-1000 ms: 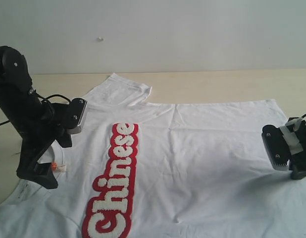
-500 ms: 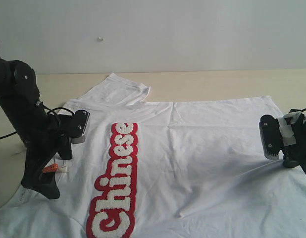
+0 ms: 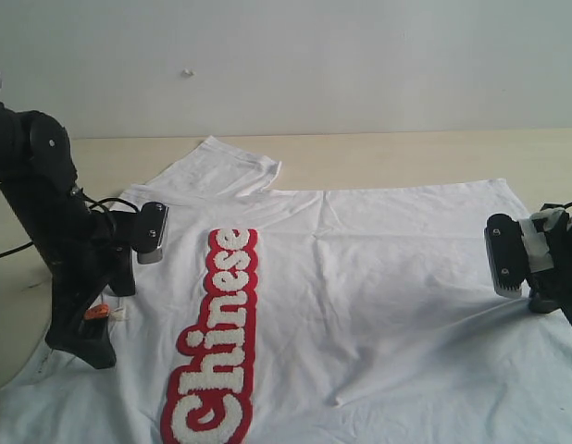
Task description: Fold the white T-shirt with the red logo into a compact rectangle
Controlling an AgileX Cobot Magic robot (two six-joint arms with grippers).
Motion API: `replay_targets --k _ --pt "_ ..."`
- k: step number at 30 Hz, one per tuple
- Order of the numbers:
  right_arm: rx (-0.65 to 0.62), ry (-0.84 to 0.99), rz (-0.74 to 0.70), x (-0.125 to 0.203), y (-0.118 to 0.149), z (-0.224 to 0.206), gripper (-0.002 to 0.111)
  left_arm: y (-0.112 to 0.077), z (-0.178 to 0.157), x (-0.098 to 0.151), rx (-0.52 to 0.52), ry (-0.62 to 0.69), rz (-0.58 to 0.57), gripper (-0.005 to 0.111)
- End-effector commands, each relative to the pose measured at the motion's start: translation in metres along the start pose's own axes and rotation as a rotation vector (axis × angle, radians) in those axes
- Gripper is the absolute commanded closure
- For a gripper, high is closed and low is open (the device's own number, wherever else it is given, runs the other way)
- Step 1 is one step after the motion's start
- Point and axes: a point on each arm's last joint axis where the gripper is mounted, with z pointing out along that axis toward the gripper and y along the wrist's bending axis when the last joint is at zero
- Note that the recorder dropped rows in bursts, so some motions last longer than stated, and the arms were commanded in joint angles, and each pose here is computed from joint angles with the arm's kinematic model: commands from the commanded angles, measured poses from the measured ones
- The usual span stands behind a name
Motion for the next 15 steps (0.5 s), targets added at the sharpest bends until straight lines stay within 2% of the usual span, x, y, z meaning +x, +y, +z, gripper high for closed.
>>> replay_targets --k 1,4,7,15 --pt "-0.099 -0.006 0.049 -0.001 0.013 0.018 0.108 0.005 -0.008 0.002 -0.105 0.011 0.011 0.001" --pt "-0.099 -0.007 0.051 -0.002 0.013 0.018 0.108 0.007 -0.017 0.001 -0.162 0.013 0.025 0.001" --pt "-0.099 -0.007 0.051 -0.002 0.013 0.018 0.108 0.008 -0.018 0.002 -0.177 0.024 0.022 0.001" --pt "-0.101 -0.013 0.085 -0.002 0.013 0.018 0.108 0.008 -0.006 0.005 -0.13 0.043 -0.024 0.001"
